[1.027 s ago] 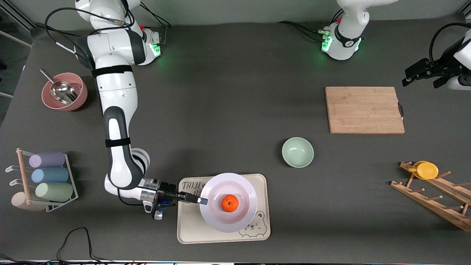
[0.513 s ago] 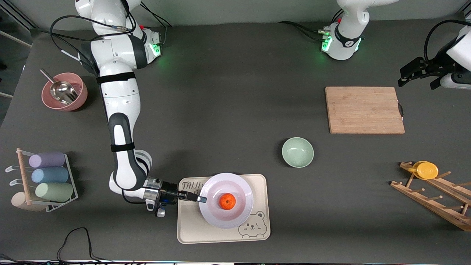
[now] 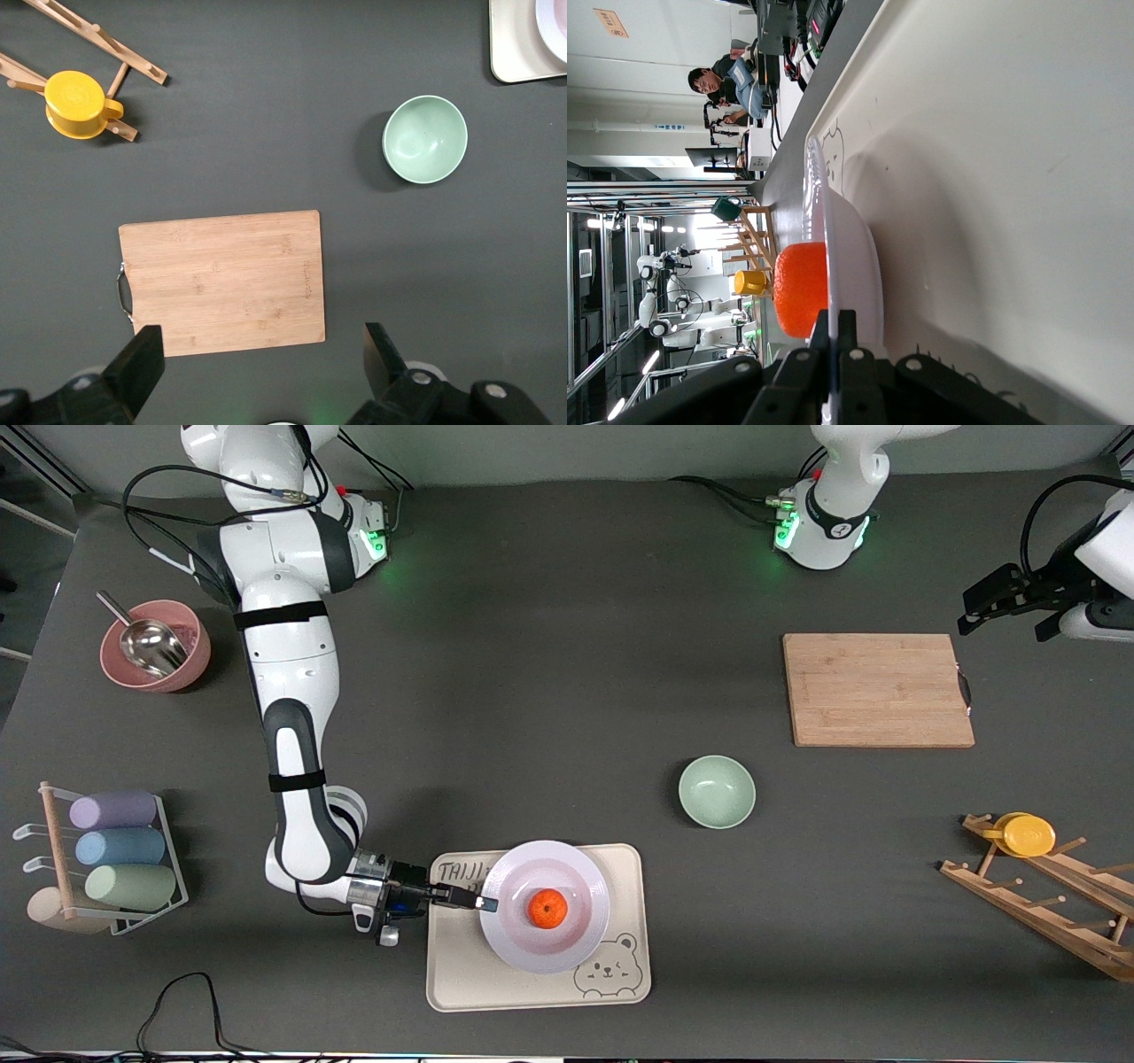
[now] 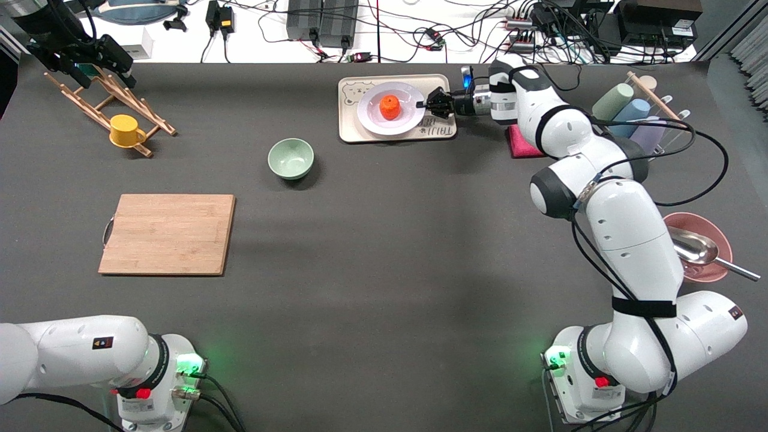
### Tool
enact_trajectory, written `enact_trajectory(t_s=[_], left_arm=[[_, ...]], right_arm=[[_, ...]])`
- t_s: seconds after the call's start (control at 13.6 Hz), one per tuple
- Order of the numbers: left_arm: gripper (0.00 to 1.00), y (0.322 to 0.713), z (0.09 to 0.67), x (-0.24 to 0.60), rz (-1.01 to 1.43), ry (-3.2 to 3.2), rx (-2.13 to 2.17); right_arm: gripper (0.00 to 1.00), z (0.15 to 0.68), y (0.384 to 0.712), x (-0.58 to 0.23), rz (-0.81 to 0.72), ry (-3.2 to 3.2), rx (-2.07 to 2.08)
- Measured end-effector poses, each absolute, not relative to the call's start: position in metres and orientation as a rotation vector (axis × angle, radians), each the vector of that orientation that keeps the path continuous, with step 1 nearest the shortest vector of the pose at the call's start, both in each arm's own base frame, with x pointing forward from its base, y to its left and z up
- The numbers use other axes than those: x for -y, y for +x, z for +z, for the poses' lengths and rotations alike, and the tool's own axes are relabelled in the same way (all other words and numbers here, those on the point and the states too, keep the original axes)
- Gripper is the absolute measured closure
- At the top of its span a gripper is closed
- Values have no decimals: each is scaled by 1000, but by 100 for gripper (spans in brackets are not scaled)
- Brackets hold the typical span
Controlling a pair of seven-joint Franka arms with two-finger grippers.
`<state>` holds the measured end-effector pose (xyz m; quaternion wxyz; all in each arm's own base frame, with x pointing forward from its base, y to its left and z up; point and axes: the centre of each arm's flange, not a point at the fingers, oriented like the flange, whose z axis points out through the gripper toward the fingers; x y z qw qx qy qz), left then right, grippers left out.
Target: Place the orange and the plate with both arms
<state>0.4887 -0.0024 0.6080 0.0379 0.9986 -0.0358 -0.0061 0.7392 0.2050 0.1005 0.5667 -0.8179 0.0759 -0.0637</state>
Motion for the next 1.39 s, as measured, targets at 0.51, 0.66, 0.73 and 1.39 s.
enact_trajectory(t_s=[0.51,0.66,0.73,1.39], left_arm=[[0,489,607,2,-21,3064,109],[0,489,607,2,-21,3064,109],[0,489,607,2,-21,3063,109],[0,490,607,-1,-23,3063,100]], right_arm=[[38,99,739,-204,-149,-1923,-181],[25,100,739,-204,-150,-1923,-180],[25,100,739,-204,-150,-1923,-180],[21,169,763,-166,-122,-2114,-98]])
